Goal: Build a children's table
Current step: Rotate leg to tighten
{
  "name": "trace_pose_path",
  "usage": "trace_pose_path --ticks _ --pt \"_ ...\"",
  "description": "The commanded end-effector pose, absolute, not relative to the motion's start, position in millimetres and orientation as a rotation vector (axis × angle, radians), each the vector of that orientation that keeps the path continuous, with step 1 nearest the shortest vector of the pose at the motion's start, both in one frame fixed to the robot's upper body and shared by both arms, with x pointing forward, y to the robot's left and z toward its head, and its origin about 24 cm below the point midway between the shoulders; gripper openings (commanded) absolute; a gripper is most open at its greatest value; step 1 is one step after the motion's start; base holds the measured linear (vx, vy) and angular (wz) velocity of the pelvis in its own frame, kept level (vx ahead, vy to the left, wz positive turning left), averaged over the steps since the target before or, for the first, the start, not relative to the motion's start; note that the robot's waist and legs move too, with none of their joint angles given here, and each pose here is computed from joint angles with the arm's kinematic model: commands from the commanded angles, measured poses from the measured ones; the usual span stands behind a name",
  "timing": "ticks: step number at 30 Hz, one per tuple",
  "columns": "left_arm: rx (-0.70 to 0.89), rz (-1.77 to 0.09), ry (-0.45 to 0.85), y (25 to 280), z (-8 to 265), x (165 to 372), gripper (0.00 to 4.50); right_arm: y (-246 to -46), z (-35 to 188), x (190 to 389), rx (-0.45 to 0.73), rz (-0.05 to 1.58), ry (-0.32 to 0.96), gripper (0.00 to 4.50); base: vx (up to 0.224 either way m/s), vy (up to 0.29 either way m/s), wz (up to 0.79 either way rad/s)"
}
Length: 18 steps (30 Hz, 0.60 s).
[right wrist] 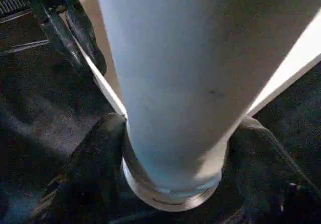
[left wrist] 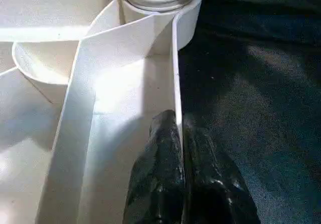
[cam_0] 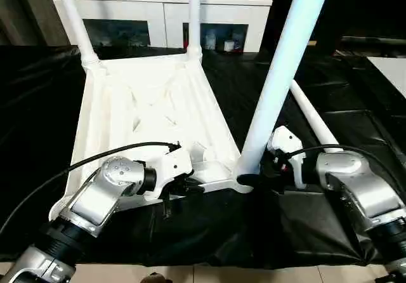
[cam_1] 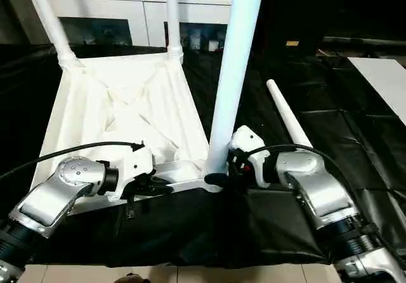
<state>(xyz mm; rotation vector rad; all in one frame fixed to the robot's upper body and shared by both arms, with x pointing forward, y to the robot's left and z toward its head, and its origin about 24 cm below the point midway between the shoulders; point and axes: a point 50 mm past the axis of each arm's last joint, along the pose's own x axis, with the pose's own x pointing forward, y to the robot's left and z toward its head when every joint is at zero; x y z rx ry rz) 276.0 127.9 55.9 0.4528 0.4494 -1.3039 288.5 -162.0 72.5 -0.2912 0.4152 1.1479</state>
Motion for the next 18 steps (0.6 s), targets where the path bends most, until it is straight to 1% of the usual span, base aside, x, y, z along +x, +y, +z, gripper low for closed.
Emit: trace_pose_path --ticks 1,4,8,10,12,13,15,16,17,18 --pt "0.478 -1.347 0.355 122 73 280 0.00 -162.8 74 288.3 -0.298 1.160 0.405 2.78 0.000 0.000 0.00" --pt "0.478 -1.351 0.361 122 72 279 0.00 -161.9 71 287.2 -0.298 1.161 0.411 2.69 0.000 0.000 0.00" --pt "0.451 -1.279 0.383 121 69 281 0.00 -158.7 58 302.9 -0.243 0.930 0.421 2.67 0.000 0.000 0.00" --pt "0.401 -1.195 0.400 115 66 285 0.00 -152.7 51 311.2 -0.189 0.798 0.425 2.67 0.000 0.000 0.00" --pt "0.338 -1.054 0.410 102 63 293 0.00 -141.7 41 320.7 -0.110 0.606 0.443 2.67 0.000 0.000 0.00" --pt "0.330 -1.038 0.411 101 62 294 0.00 -140.6 40 321.5 -0.105 0.588 0.446 2.67 0.000 0.000 0.00" --pt "0.242 -0.866 0.423 84 59 304 0.00 -126.8 30 328.1 -0.057 0.413 0.483 2.67 0.000 0.000 0.00" --pt "0.242 -0.866 0.423 84 59 304 0.00 -126.8 30 328.1 -0.057 0.413 0.483 2.67 0.000 0.000 0.00" --pt "0.213 -0.762 0.419 72 57 312 0.00 -113.3 24 331.0 -0.023 0.333 0.498 2.67 0.000 0.000 0.00" --pt "0.201 -0.711 0.417 65 57 315 0.00 -104.6 21 332.4 -0.002 0.294 0.504 2.67 0.000 0.000 0.00"
